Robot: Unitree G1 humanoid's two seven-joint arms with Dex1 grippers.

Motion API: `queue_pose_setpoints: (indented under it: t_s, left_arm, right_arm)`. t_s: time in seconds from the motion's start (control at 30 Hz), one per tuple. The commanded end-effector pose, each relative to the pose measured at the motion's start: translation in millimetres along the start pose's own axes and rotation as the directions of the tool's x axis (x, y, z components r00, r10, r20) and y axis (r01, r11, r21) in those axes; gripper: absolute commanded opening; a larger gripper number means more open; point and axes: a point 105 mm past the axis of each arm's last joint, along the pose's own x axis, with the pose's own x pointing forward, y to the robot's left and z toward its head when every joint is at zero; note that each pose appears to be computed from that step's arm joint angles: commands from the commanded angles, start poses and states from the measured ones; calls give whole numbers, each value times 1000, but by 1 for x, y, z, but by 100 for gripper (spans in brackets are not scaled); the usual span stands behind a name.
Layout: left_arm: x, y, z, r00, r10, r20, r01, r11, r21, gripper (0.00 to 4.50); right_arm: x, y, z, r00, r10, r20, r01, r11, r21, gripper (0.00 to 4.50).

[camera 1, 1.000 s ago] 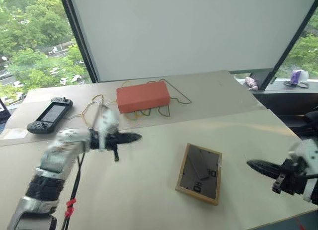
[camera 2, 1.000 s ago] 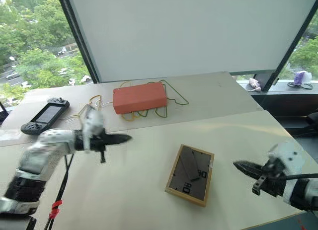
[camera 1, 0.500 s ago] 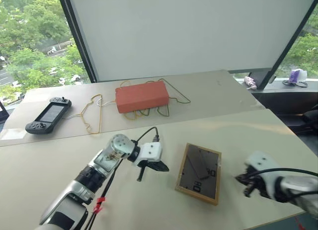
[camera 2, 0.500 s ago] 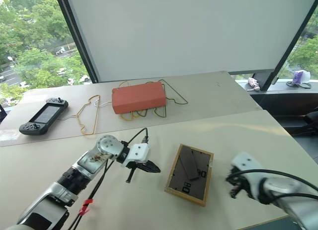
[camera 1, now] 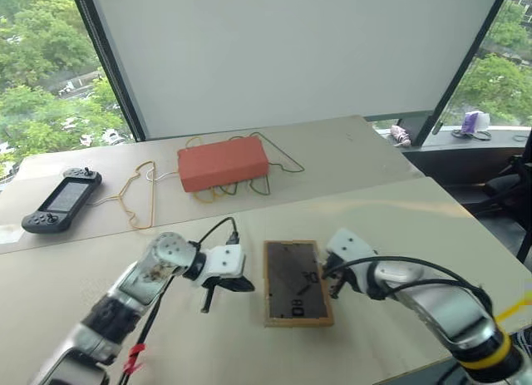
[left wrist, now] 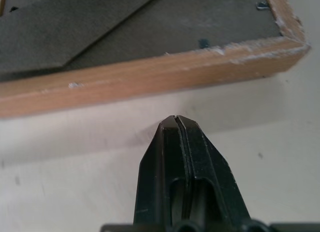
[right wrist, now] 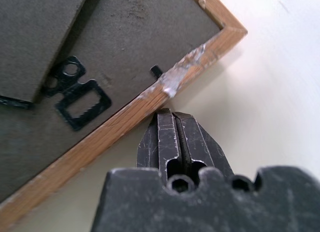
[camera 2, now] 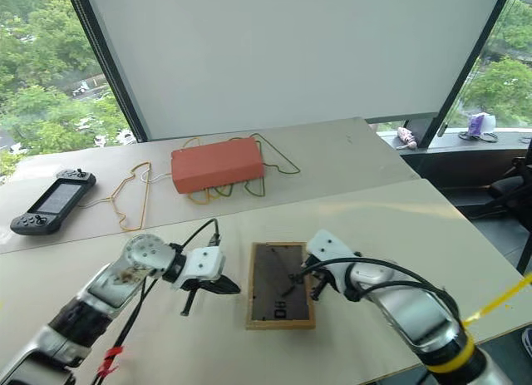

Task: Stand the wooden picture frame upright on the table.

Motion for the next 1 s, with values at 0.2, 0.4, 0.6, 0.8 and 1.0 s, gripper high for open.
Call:
queue_pose_setpoints:
  t_s: [0.2, 0.4, 0.6, 0.8, 1.0]
  left_arm:
    - [-33, -14, -2, 985, 169, -30, -172, 976, -133, 0]
    - [-29, -19, -4, 981, 192, -35, -195, 967, -160, 0]
    - [-33, -28, -9, 979, 197, -42, -202, 957, -210, 0]
    - [-62, -36, -19, 951, 310, -14, -305, 923, -233, 0]
    - [-76, -45, -35, 904, 427, 25, -423, 902, -87, 71]
  right_arm:
    - [29, 48, 18, 973, 229, 11, -227, 970, -81, 8]
    - [32, 46, 22, 972, 232, 17, -230, 968, -102, 8]
    - [26, 31, 15, 984, 179, 16, -177, 982, -69, 8]
    - [-9, 15, -13, 987, 148, 57, -150, 988, 32, 8]
    - [-29, 23, -31, 976, 203, 79, -211, 971, 115, 0]
